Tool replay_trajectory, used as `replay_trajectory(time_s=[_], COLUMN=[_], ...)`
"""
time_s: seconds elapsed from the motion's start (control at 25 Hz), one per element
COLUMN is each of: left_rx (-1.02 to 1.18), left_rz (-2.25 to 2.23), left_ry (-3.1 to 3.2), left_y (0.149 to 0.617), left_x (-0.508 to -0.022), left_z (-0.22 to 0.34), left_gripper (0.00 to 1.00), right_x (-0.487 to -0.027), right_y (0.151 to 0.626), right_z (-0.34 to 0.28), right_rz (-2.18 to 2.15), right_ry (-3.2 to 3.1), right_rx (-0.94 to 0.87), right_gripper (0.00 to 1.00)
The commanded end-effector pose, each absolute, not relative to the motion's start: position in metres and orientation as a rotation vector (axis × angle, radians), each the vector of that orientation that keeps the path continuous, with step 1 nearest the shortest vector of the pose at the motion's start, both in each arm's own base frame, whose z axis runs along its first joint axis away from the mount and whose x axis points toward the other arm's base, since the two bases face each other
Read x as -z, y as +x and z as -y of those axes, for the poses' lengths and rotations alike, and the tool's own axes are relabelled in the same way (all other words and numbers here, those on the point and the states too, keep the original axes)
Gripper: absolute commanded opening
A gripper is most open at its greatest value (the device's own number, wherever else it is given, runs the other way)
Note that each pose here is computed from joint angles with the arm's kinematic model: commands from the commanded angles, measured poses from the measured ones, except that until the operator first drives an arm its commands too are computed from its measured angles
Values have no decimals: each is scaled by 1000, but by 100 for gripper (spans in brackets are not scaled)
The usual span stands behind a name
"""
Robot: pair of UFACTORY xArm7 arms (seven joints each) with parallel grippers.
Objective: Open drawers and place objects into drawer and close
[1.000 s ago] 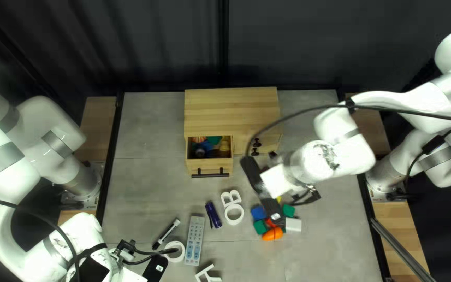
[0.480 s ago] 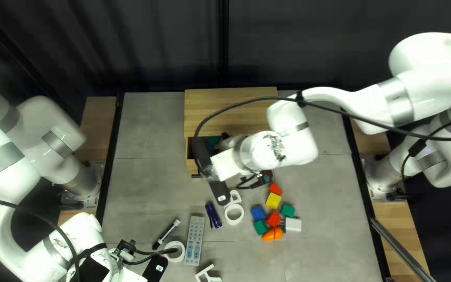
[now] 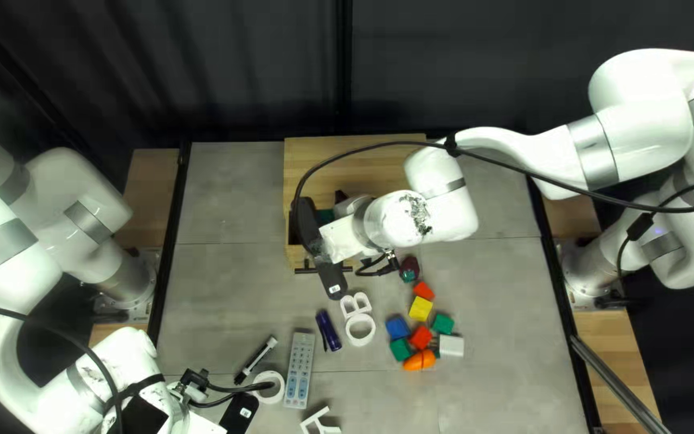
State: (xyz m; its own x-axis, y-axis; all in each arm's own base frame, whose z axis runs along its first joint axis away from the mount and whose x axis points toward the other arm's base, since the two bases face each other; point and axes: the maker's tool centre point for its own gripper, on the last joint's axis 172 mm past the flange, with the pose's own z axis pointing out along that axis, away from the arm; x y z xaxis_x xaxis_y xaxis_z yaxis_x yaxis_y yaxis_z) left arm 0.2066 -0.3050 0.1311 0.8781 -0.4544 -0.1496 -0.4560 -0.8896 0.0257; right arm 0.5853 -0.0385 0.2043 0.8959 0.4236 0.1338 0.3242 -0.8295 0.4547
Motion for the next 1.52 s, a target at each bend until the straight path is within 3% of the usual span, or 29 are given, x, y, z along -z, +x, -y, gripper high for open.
replay_trajectory(time_s=[0.04, 0.28, 0.48, 0.76, 1.52], left_rx=[-238, -238, -238, -238, -238], left_rz=[-735, -735, -735, -735, -735], left_ry=[-3034, -3034, -3034, -3034, -3034], left_y=[207, 207, 207, 207, 207], left_x=[-131, -131, -131, -131, -131], left_z=[305, 305, 305, 305, 305], left_gripper=[100, 100, 100, 100, 100], right_x=[-212, -218, -188, -161, -90], right_y=[584, 563, 501, 430, 433], right_z=[31, -21, -83, -158, -118], right_rz=[-537, -532, -523, -1028, -1479], right_ry=[2630, 2656, 2723, 2674, 2659], right_rx=[-325, -314, -364, -268, -124], right_gripper=[100, 100, 100, 100, 100])
